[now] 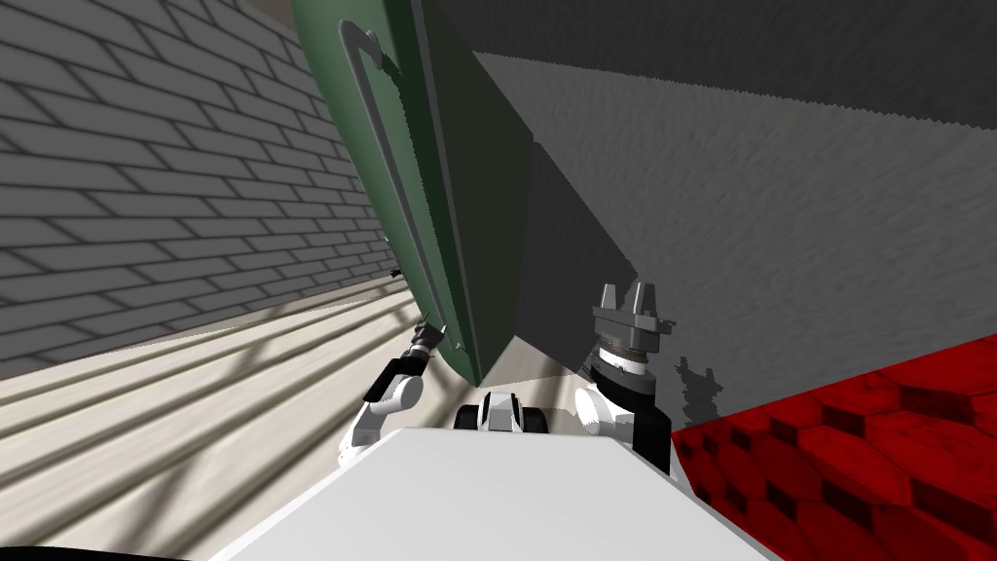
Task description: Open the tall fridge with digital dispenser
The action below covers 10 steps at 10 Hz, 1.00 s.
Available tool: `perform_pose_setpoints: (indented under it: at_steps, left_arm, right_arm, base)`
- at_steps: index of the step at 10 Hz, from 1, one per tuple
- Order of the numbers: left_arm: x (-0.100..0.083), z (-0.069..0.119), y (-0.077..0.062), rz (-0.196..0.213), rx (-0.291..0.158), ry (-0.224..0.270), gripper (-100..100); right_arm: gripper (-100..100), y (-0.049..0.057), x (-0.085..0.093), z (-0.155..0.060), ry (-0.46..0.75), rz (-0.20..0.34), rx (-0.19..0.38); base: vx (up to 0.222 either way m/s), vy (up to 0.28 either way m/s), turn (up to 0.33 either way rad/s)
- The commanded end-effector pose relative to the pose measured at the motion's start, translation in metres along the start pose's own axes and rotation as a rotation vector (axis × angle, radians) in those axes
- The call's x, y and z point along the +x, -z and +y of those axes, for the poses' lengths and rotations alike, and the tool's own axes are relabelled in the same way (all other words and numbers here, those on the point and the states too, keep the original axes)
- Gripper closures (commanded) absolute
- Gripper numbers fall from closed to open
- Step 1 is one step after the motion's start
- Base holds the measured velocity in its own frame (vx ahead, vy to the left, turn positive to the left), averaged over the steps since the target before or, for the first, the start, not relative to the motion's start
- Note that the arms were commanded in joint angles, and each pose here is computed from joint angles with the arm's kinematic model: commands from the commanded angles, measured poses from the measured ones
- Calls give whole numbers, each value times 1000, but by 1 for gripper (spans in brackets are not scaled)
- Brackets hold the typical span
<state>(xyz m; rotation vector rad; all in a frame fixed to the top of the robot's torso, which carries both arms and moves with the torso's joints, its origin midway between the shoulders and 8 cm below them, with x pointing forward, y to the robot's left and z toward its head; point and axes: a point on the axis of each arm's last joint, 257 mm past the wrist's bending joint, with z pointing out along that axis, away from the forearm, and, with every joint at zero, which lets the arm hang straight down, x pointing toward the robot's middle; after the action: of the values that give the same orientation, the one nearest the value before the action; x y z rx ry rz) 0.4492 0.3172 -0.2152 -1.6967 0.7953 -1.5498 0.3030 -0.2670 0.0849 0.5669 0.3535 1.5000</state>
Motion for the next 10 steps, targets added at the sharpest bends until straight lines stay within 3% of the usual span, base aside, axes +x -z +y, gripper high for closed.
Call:
perform_pose_setpoints:
  at_steps: [1, 5, 7, 8, 10]
  left_arm:
    - [3, 11, 0, -14, 3, 69, -100]
    - [15, 22, 0, -33, 24, 180, -100]
    - [14, 20, 0, -31, 22, 168, -100]
    - [14, 20, 0, -31, 22, 168, 100]
    - [28, 27, 0, 5, -5, 167, 100]
  right_arm:
    - [0, 0, 0, 0, 0, 0, 0]
    - [0, 0, 0, 0, 0, 0, 0]
    - [0, 0, 0, 0, 0, 0, 0]
    - [0, 0, 0, 0, 0, 0, 0]
    - [0, 0, 0, 0, 0, 0, 0]
  base:
    - [1, 12, 8]
    - [6, 1, -9]
    - [4, -2, -1]
    - [0, 0, 0]
    - [-102, 238, -161]
